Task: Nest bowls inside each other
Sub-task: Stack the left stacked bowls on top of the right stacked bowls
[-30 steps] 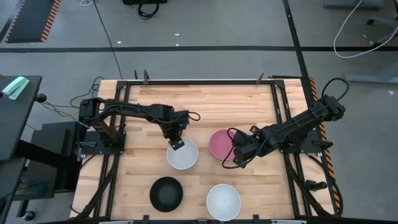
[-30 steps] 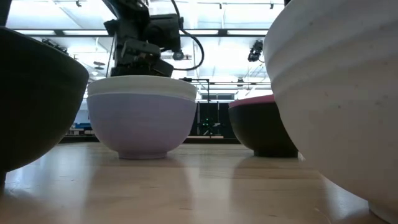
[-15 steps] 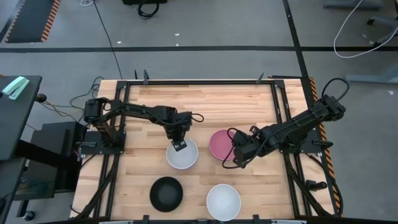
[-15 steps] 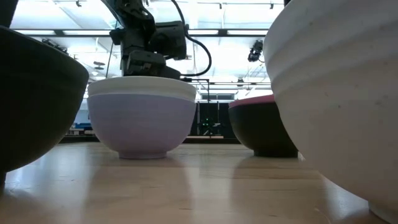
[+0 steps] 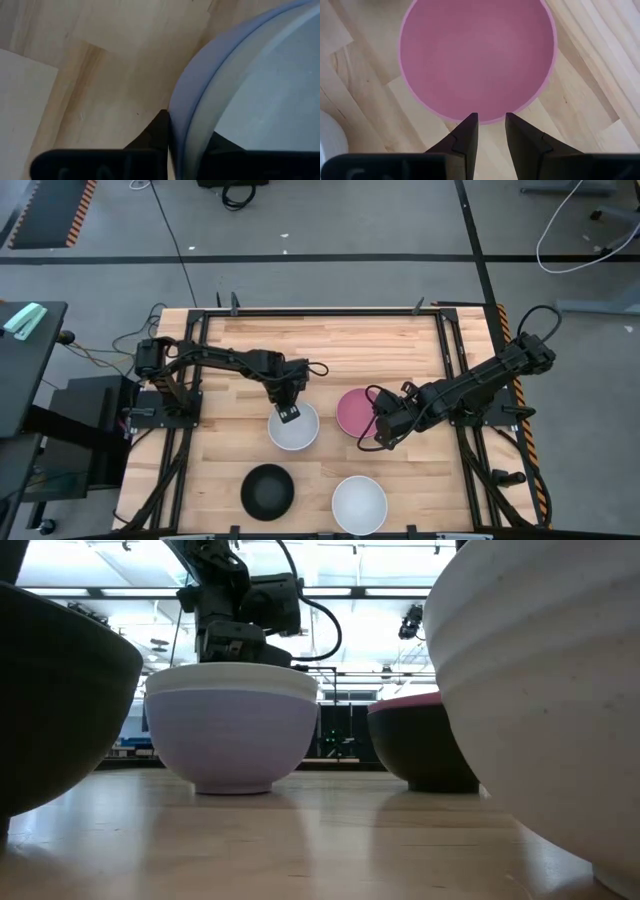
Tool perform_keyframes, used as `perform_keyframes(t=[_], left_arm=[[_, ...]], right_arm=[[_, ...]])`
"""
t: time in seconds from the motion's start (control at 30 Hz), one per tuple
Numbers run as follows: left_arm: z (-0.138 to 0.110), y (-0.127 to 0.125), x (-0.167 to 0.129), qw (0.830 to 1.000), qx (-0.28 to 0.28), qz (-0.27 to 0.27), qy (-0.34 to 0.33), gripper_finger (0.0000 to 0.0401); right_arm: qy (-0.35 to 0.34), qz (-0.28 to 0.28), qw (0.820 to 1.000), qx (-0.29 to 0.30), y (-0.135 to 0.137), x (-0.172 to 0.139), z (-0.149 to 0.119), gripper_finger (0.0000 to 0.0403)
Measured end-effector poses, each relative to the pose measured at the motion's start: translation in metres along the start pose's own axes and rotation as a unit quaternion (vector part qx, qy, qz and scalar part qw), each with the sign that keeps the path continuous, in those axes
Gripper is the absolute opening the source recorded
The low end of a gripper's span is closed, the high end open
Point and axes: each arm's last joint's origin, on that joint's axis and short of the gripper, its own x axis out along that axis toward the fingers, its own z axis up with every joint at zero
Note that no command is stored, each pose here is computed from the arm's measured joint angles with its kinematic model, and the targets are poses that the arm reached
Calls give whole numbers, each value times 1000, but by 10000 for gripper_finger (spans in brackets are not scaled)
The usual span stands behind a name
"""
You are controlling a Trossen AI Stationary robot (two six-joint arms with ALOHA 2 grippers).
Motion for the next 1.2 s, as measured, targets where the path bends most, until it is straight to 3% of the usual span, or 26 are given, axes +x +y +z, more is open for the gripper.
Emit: perform_keyframes(t=[0.27, 0.67, 0.97, 1.2], left_arm=[[5, -3, -11, 1000, 14, 17, -5, 34], [35, -28, -67, 998, 31, 38, -51, 34], [54, -37, -102, 992, 58, 30, -110, 34], [58, -29, -115, 992, 48, 36, -115, 34]], right_arm=[[-14, -10, 1000, -21, 0, -1, -1, 107], [-57, -29, 996, -58, 6, -5, -9, 107], [-75, -38, 995, -55, 7, -6, -11, 107], [-77, -68, 995, -14, -21, -7, -26, 107]])
